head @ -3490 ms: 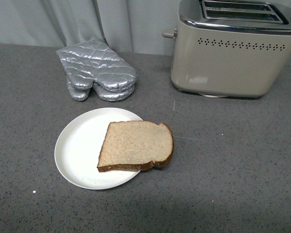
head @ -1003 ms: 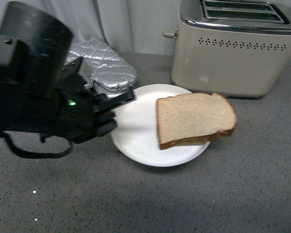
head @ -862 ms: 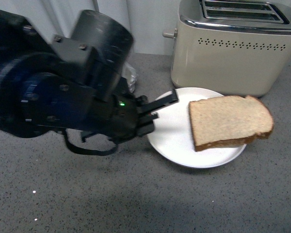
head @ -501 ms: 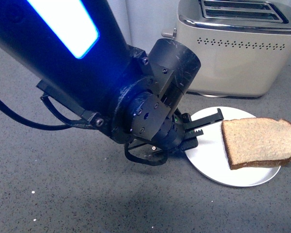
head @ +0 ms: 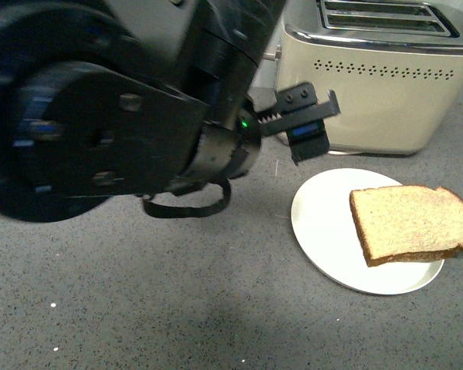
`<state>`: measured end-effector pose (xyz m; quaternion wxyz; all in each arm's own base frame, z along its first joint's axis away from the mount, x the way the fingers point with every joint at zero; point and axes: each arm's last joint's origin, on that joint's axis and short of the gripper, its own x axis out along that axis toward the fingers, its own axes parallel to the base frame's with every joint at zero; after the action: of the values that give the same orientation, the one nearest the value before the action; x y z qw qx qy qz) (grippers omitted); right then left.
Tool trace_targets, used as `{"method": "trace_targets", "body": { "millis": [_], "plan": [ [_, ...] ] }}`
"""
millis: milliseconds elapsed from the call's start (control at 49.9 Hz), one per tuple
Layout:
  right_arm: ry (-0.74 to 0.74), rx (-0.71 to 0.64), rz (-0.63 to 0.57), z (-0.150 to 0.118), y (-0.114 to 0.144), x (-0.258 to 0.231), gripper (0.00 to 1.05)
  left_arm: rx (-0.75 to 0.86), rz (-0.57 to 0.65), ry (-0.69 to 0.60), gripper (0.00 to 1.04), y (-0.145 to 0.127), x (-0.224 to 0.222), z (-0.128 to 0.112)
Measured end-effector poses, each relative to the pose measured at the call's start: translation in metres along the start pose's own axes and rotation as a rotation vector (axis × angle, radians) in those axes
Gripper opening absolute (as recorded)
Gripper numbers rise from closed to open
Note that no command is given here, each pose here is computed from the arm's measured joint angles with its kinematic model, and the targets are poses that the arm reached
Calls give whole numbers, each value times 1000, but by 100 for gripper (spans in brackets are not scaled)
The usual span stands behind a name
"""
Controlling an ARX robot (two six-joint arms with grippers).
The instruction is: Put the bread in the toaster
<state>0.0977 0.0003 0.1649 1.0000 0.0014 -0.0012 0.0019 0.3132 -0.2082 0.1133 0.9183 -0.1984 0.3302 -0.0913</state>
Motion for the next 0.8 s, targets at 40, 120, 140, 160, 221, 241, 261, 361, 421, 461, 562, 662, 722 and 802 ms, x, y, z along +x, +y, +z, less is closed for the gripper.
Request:
{"method": "trace_targets", "body": {
  "millis": [40, 120, 140, 160, 221, 241, 261, 361, 421, 461, 562, 662, 722, 802],
  "plan": [
    [0, 0, 0, 0, 0, 0, 95, 17, 44, -59, 96, 7, -14, 0],
    [0, 0, 1, 0, 0, 0, 95, 147, 135, -395, 81, 32, -30, -6],
    [0, 0, 4, 0, 0, 0, 95, 179, 141, -438, 78, 39, -35, -9],
    [0, 0, 3, 0, 0, 0, 95, 212, 144, -473, 74, 46, -41, -10],
    [1, 0, 0, 0, 0, 0, 95, 276, 153, -558, 65, 62, -58, -9],
    [1, 0, 0, 0, 0, 0, 95, 299, 154, -587, 62, 66, -66, -7],
    [1, 0, 0, 0, 0, 0, 95, 307, 156, -634, 56, 73, -77, -2],
    [0, 0, 0, 0, 0, 0, 95, 359, 159, -687, 36, 91, -110, 5],
    [0, 0, 1, 0, 0, 0, 95, 382, 161, -670, 24, 103, -125, 1],
    [0, 0, 1, 0, 0, 0, 95, 392, 170, -659, 15, 111, -133, -1],
    [0, 0, 0, 0, 0, 0, 95, 396, 180, -660, 4, 125, -152, -3],
    [0, 0, 0, 0, 0, 0, 95, 402, 173, -659, 4, 132, -166, -6],
    [0, 0, 0, 0, 0, 0, 95, 402, 181, -657, 4, 137, -173, -7],
    [0, 0, 0, 0, 0, 0, 95, 402, 189, -643, 4, 141, -185, -6]
  ]
}}
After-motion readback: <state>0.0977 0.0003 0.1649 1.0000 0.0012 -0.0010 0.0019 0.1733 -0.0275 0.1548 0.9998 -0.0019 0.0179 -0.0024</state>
